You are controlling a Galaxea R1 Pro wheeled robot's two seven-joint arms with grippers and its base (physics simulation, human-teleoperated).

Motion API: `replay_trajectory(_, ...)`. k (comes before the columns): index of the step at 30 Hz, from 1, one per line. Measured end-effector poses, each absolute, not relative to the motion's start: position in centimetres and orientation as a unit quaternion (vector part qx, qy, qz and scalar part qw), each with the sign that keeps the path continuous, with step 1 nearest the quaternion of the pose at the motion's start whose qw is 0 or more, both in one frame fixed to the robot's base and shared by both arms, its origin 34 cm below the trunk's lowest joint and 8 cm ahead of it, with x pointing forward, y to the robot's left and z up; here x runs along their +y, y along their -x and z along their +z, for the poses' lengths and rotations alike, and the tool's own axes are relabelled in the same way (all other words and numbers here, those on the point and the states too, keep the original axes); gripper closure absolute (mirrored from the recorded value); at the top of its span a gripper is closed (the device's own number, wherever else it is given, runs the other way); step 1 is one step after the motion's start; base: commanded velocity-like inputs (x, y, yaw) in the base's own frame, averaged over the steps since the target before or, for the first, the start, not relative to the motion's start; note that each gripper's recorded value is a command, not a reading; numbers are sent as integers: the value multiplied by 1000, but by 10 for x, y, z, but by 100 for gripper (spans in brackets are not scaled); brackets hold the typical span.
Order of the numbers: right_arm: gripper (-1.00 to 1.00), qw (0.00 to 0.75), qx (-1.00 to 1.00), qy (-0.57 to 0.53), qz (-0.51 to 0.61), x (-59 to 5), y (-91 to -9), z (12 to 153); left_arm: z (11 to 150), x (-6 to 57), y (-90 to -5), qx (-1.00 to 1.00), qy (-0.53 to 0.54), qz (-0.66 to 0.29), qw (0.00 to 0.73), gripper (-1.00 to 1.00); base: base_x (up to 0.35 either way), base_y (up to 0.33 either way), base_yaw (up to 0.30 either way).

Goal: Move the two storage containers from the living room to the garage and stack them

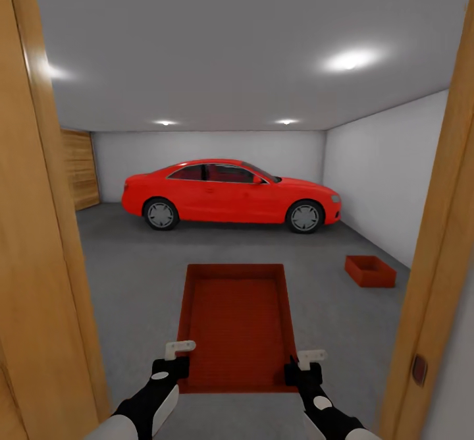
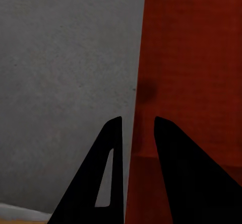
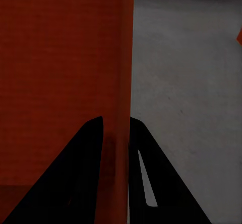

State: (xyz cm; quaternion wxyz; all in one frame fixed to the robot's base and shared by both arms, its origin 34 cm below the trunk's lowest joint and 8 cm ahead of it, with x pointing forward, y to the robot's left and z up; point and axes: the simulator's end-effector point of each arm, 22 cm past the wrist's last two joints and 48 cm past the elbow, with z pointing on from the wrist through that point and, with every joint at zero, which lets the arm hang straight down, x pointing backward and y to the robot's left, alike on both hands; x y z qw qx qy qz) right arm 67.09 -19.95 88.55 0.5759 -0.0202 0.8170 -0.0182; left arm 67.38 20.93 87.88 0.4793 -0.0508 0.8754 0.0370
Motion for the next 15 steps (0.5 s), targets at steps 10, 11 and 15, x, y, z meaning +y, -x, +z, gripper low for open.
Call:
replay_trajectory(10,100,576,817,21,-18,-199,-671,885,878,209,-674,875,52,36,480,100,136,0,0)
replay_trajectory(11,100,576,817,21,-18,-199,-671,886,879,209,-674,875,52,36,480,100,8,0,0)
replay_trajectory(15,100,576,817,21,-18,-199,-671,885,878,209,-674,875,52,37,480,100,3,0,0)
